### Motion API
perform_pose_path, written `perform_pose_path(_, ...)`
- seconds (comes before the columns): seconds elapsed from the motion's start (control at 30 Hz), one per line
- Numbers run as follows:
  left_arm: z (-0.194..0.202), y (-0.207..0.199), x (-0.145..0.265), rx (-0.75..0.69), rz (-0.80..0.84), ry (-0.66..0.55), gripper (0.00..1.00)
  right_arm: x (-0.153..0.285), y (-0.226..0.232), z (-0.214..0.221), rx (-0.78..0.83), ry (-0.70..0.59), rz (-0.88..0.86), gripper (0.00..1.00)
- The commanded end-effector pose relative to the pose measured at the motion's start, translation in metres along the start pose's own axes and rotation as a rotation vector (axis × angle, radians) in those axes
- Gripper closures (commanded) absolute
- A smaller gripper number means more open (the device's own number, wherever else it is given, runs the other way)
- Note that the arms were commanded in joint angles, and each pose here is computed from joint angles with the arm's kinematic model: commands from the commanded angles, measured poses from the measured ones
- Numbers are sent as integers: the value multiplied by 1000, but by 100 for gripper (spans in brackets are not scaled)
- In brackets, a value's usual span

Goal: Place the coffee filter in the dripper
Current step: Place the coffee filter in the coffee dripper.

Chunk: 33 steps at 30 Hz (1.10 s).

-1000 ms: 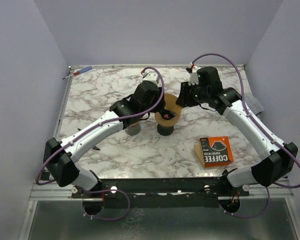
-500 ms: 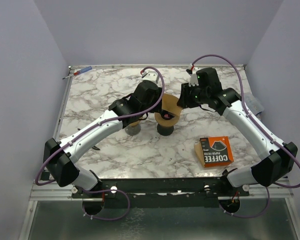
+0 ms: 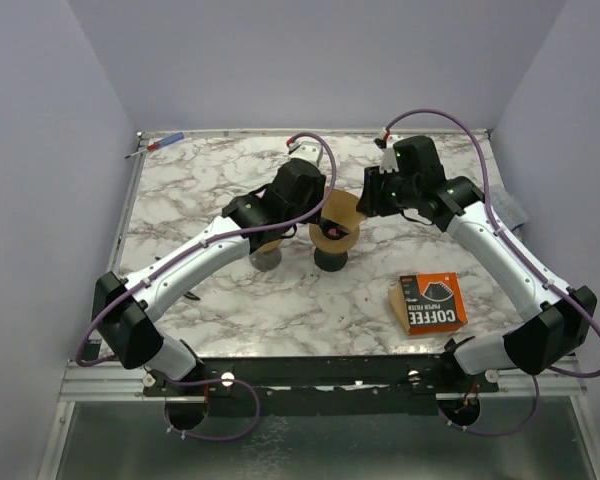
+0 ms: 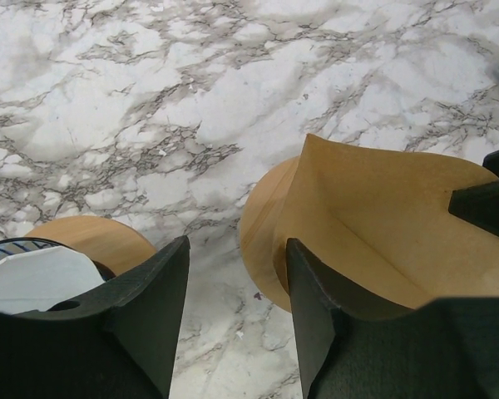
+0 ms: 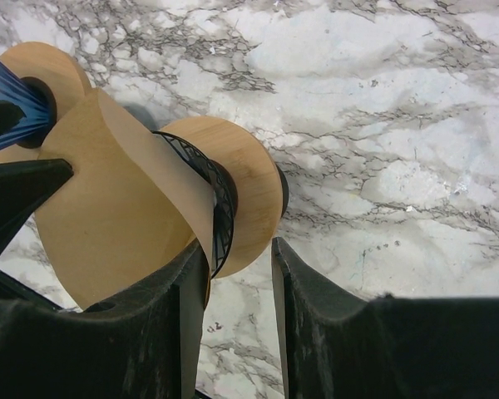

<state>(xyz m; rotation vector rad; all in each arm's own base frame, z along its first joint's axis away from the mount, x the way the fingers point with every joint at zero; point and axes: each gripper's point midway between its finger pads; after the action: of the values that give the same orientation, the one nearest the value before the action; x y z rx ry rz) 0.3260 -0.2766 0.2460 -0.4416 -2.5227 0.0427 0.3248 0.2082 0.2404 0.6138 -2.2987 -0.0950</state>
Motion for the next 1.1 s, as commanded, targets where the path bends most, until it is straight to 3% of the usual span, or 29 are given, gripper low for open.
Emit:
perform_pose_path(0.0,-12,4,4,-45,-33,-20,49,10,-5,6,11,9,35,60)
perform_pose_path(0.43,-11,14,3,-79,-82,-19,50,5,-23,22,16,50,119,61)
perform_pose_path(1.07,-11,21,1,-100,-123,-16,48,2,-16,15,10,33,84,61)
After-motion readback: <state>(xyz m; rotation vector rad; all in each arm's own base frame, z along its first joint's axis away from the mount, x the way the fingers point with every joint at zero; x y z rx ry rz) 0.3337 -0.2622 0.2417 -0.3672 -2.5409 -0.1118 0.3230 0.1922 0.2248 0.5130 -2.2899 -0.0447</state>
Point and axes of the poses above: each gripper's point midway between its finger pads, its own x axis back along the fingers, its own y axis along the line the jaws close on, z = x × y, and after that the axes turned 1 degree about x, right-handed
